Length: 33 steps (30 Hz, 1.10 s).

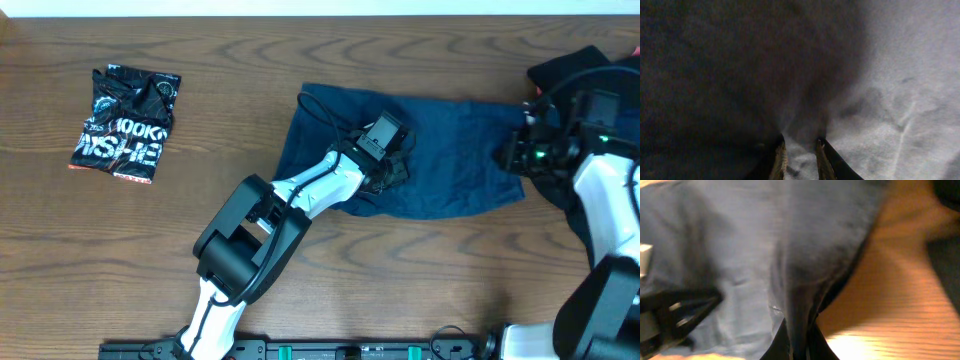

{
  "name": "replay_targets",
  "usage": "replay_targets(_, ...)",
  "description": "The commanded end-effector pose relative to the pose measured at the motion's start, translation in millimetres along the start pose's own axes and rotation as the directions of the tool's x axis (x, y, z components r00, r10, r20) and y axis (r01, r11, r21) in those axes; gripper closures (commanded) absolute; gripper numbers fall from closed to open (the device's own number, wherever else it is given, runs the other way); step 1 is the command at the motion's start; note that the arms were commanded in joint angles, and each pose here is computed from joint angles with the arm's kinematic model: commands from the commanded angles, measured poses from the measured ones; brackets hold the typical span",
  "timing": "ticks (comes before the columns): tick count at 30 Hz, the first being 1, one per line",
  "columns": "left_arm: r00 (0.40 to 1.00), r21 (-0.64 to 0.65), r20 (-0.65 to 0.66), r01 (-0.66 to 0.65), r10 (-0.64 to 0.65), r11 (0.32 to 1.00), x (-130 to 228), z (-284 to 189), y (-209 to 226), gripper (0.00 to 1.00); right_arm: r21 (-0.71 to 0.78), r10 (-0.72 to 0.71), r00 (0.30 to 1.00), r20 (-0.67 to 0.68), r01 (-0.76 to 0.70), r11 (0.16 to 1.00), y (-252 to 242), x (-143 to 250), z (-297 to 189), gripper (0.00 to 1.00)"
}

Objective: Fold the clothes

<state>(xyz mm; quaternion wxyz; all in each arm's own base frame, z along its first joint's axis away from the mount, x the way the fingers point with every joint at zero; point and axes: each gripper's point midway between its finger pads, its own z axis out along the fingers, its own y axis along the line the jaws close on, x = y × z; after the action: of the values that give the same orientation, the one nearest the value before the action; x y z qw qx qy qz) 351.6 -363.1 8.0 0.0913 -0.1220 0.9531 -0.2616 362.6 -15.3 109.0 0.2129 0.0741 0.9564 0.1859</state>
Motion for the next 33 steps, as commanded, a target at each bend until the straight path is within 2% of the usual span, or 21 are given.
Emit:
replay_targets(1, 0.998, -0.015, -0.043, 0.036, -0.036, 0.999, 9.5, 15.9, 9.8, 0.76, -0.061, -0.073, 0.997, 0.031, 0.075, 0.995, 49.6, -0.6, -10.6, 0.99)
replay_targets(3, 0.998, 0.006, -0.053, 0.034, -0.033, 0.999, 10.5, 15.7, 5.3, 0.76, -0.073, -0.118, 0.990, 0.072, 0.123, 0.990, 76.0, -4.9, -17.8, 0.99)
replay_targets(9, 0.995, 0.091, -0.098, 0.023, -0.014, 0.996, 19.7, 15.2, -15.2, 0.76, -0.041, -0.189, 0.963, 0.194, 0.201, 0.979, 112.9, -35.6, -50.3, 0.99)
replay_targets(14, 0.986, 0.173, -0.120, 0.138, -0.118, 0.975, 27.5, 14.7, -43.8, 0.76, -0.050, -0.208, 0.939, 0.276, 0.230, 0.972, 130.6, -61.6, -77.6, 0.99)
replay_targets(17, 0.993, 0.273, -0.087, 0.097, -0.075, 0.957, 23.9, 11.0, -70.1, 0.76, -0.053, -0.218, 0.931, 0.294, 0.243, 0.968, 136.8, -66.5, -83.4, 0.99)
replay_targets(21, 0.999, 0.343, -0.054, 0.020, -0.002, 0.939, 19.1, 2.7, -86.4, 0.72, -0.057, -0.225, 0.930, 0.289, 0.252, 0.966, 139.7, -65.1, -82.0, 0.99)
replay_targets(28, 0.989, 0.338, 0.040, -0.146, 0.141, 0.930, -5.4, -38.2, -86.7, 0.68, -0.057, -0.260, 0.923, 0.284, 0.287, 0.956, 147.7, -64.1, -75.0, 0.99)
replay_targets(30, 0.981, 0.301, 0.075, -0.195, 0.180, 0.933, -18.1, -54.9, -77.6, 0.68, -0.061, -0.263, 0.922, 0.285, 0.291, 0.955, 149.6, -65.5, -71.4, 0.99)
replay_targets(33, 0.976, 0.164, 0.117, -0.201, 0.183, 0.966, -43.9, -78.7, -41.2, 0.68, -0.071, -0.265, 0.924, 0.277, 0.294, 0.953, 155.1, -66.1, -62.0, 0.99)
